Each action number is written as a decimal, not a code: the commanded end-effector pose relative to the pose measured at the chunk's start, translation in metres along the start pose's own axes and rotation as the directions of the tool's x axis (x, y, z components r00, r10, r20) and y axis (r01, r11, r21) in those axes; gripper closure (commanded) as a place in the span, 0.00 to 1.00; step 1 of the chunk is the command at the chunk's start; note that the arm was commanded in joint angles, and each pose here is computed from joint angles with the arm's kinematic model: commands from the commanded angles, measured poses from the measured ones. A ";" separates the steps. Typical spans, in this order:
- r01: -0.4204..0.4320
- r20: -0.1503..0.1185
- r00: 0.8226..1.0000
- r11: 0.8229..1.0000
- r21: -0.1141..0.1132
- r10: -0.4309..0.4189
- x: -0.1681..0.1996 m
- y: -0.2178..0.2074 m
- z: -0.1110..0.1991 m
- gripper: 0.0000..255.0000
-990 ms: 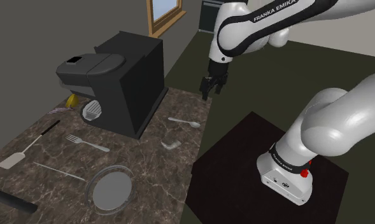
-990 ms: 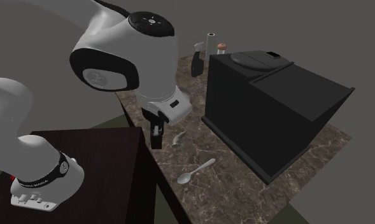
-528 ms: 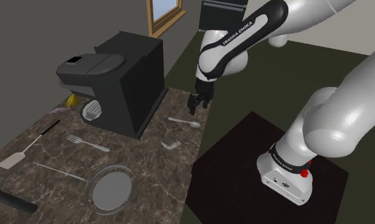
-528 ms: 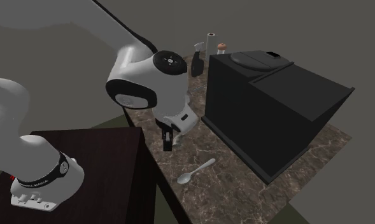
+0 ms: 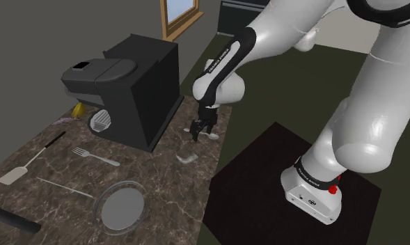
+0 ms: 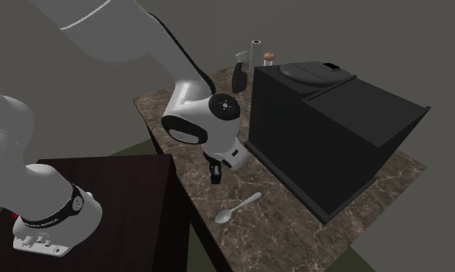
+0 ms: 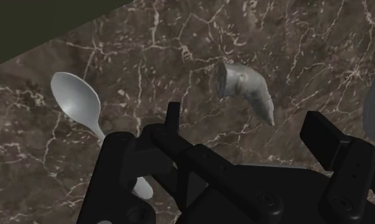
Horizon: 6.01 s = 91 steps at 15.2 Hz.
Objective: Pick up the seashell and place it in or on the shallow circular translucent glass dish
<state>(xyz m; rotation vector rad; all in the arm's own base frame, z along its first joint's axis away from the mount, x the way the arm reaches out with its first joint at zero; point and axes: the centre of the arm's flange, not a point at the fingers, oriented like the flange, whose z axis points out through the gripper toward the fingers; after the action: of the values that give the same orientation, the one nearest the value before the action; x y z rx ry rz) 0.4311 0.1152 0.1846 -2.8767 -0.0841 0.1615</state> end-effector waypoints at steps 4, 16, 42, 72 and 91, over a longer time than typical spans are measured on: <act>0.019 0.005 1.000 0.999 0.040 -0.019 0.025 -0.018 0.059 0.00; 0.025 0.007 1.000 0.998 0.052 -0.026 0.032 -0.026 0.117 0.00; 0.155 -0.137 0.978 0.988 -0.013 -0.156 0.013 -0.064 0.096 0.00; 0.302 -0.302 0.896 0.945 -0.122 -0.325 0.002 -0.103 0.140 1.00; 0.302 -0.302 0.896 0.945 -0.122 -0.325 -0.005 -0.150 0.064 1.00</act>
<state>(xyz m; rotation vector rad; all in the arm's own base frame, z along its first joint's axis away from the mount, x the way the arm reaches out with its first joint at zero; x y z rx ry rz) 0.4139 0.2654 0.1625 -2.8672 -0.4999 -0.3762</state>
